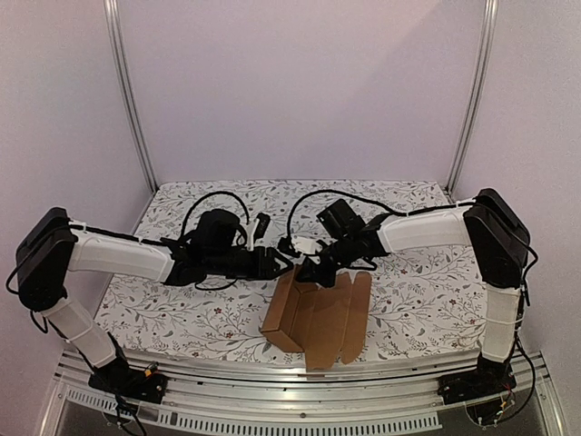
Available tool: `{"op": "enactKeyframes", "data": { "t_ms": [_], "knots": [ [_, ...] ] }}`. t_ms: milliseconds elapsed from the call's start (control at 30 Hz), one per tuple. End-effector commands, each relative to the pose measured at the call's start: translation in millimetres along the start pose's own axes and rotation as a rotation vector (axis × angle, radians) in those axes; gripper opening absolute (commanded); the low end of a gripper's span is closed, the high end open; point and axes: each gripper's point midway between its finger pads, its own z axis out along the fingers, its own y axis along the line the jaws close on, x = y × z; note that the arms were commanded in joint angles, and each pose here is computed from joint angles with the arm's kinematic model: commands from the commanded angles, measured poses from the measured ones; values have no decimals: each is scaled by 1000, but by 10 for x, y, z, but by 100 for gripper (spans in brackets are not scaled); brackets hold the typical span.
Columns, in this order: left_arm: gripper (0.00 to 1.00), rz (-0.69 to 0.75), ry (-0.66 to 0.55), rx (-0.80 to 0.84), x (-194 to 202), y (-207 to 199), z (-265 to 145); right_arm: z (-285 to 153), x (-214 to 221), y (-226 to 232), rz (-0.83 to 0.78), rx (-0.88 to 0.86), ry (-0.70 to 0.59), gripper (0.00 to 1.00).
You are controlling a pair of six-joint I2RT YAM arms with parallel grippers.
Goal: Fold the paper box
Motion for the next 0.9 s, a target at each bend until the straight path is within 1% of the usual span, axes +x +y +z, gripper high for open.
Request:
{"op": "enactKeyframes", "data": {
  "t_ms": [0, 133, 233, 433, 533, 633, 767, 867],
  "knots": [
    [51, 0, -49, -10, -112, 51, -131, 101, 129, -2, -13, 11, 4, 7],
    [47, -16, -62, -56, -139, 168, -160, 109, 185, -15, -10, 17, 4, 7],
    [46, -24, -53, -85, -157, 231, -90, 112, 185, -13, -9, 15, 3, 8],
    [42, -45, -44, -49, -196, 210, 115, 118, 189, -12, -6, 15, 5, 8],
    [41, -68, -21, -33, -140, 218, 233, 118, 197, -14, -7, 16, 7, 9],
    [39, -81, 14, -57, -28, 280, 340, 122, 198, -15, -6, 16, 8, 10],
    [38, -113, 37, -92, 103, 401, 412, 132, 217, -18, -7, 19, 13, 11],
    [37, -109, 50, -96, 175, 387, 453, 140, 235, -33, -5, 25, 19, 11]
  ]
}}
